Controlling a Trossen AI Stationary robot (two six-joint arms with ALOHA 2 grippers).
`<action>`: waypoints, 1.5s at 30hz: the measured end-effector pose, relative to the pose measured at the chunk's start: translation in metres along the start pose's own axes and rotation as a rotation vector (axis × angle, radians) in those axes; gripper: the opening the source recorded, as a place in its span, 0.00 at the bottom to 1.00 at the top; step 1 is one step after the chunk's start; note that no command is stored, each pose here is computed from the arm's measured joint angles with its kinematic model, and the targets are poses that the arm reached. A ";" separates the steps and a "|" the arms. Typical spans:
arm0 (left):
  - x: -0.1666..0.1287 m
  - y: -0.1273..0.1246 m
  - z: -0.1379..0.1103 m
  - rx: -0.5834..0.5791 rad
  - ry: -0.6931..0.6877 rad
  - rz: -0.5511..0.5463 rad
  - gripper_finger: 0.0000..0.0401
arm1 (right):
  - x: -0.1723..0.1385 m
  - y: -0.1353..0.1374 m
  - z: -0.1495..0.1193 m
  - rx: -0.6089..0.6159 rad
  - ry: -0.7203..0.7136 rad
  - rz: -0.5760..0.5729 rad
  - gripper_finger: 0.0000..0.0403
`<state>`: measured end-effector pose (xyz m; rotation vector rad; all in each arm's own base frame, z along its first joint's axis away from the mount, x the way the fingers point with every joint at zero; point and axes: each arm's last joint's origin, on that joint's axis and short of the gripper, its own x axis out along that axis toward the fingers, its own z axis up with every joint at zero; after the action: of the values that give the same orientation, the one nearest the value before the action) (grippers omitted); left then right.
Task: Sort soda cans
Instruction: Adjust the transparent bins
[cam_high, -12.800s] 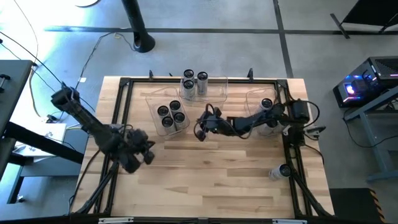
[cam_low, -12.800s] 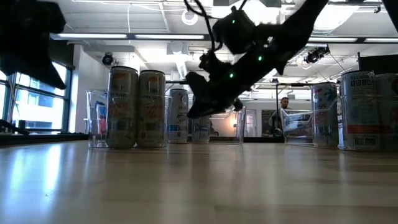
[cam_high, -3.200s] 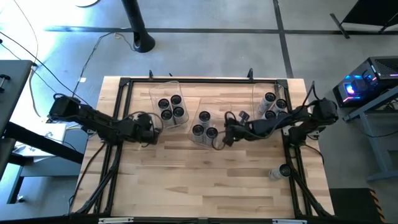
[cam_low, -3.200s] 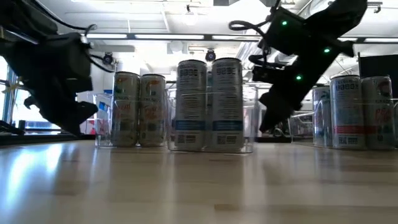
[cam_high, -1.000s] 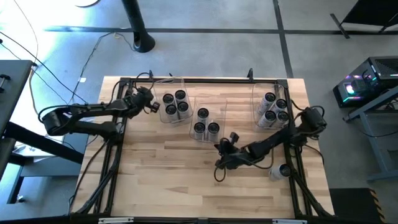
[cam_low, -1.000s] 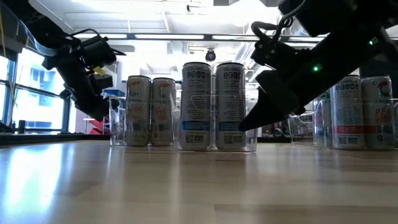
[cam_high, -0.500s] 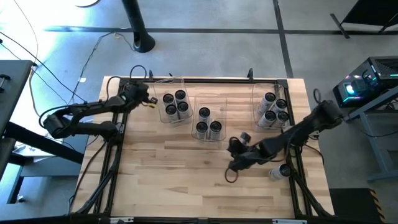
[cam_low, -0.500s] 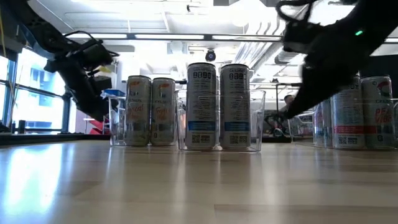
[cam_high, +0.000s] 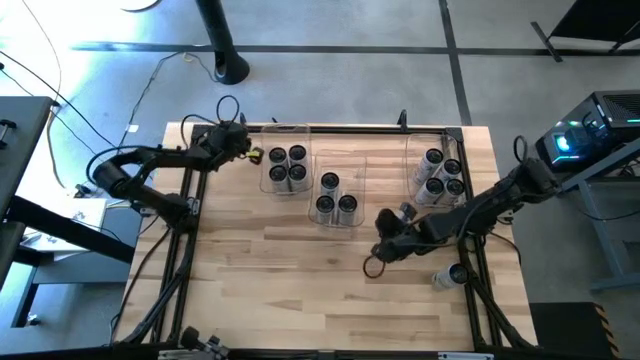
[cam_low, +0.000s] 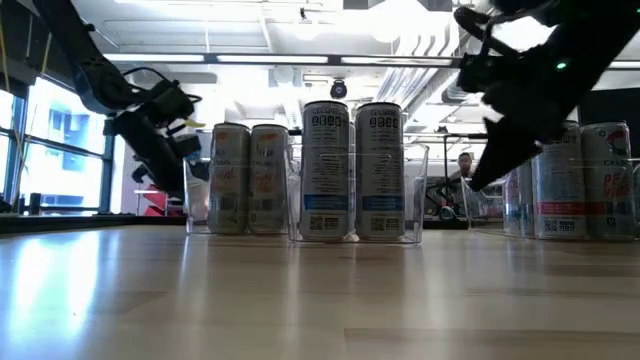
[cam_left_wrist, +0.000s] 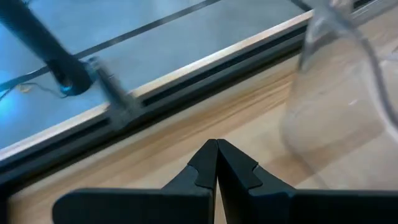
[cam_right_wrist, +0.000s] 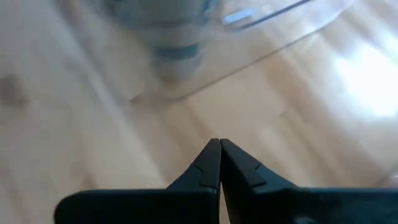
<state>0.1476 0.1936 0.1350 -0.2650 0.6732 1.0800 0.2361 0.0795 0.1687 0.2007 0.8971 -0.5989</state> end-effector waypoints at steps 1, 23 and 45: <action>0.002 -0.001 0.002 0.002 -0.002 -0.018 0.00 | 0.002 -0.003 0.003 0.007 -0.010 -0.020 0.00; -0.088 -0.028 0.009 0.153 0.031 -0.113 0.00 | 0.090 -0.069 0.080 0.100 -0.148 -0.093 0.00; -0.126 -0.070 -0.018 0.156 0.036 -0.097 0.00 | 0.131 -0.110 0.103 -0.067 -0.230 0.008 0.00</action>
<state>0.1642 0.0607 0.1912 -0.1811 0.7656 0.9269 0.3052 -0.1049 0.1384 0.0725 0.6922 -0.5706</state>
